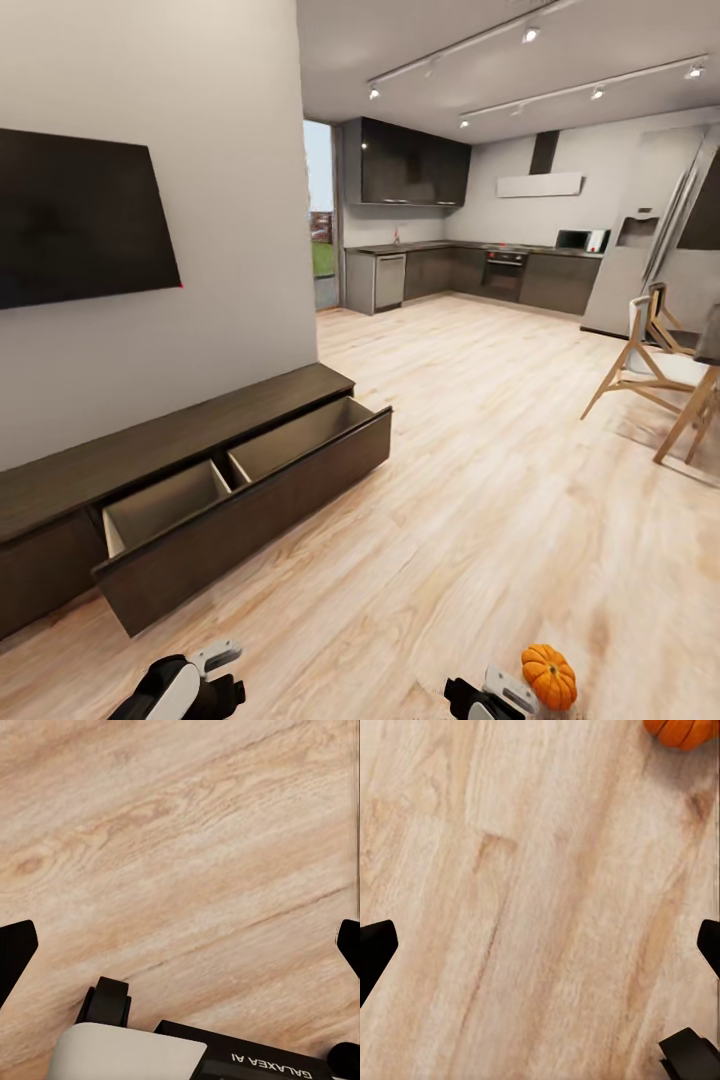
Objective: Place each of the two pumpkins and all three candles from the living room inside a cabinet in the living room (use any cabinet), then make sure every cabinet is closed, and position the cauldron so it is next to a table in the living room.
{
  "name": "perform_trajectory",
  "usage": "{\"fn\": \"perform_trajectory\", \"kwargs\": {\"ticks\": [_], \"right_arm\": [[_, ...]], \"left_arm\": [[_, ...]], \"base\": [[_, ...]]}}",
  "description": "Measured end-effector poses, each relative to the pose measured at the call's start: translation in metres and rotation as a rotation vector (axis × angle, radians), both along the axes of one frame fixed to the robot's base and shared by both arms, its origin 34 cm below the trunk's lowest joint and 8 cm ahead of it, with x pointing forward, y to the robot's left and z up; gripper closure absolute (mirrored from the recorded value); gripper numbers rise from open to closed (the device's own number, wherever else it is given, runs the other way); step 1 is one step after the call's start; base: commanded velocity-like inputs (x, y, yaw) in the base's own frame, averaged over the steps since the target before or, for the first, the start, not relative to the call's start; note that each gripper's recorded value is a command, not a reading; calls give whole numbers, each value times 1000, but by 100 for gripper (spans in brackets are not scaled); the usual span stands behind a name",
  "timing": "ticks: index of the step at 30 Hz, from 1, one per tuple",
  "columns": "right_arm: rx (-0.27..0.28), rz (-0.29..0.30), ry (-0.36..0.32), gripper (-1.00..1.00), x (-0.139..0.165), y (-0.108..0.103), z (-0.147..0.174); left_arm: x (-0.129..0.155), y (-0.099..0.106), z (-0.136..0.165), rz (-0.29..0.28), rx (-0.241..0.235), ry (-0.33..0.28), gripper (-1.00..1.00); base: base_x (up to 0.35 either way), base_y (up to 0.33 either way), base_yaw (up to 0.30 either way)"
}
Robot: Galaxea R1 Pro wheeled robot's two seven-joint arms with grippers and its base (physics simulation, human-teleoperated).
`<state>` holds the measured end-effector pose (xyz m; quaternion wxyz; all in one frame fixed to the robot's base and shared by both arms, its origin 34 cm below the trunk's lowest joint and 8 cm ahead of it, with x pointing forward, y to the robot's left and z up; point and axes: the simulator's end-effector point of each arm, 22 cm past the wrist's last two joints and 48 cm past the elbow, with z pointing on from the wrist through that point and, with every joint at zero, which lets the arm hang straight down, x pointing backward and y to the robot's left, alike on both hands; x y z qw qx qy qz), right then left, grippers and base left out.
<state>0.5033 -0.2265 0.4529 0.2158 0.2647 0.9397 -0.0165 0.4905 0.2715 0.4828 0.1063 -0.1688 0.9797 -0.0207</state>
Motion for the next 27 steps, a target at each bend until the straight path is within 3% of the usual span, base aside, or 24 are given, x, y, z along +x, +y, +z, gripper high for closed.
{"fn": "perform_trajectory", "kwargs": {"ticks": [27], "right_arm": [[-1, -5, 2, -100, -1, -3, -1]], "left_arm": [[0, 0, 0, 0, 0, 0, -100]], "base": [[0, 0, -287]]}}
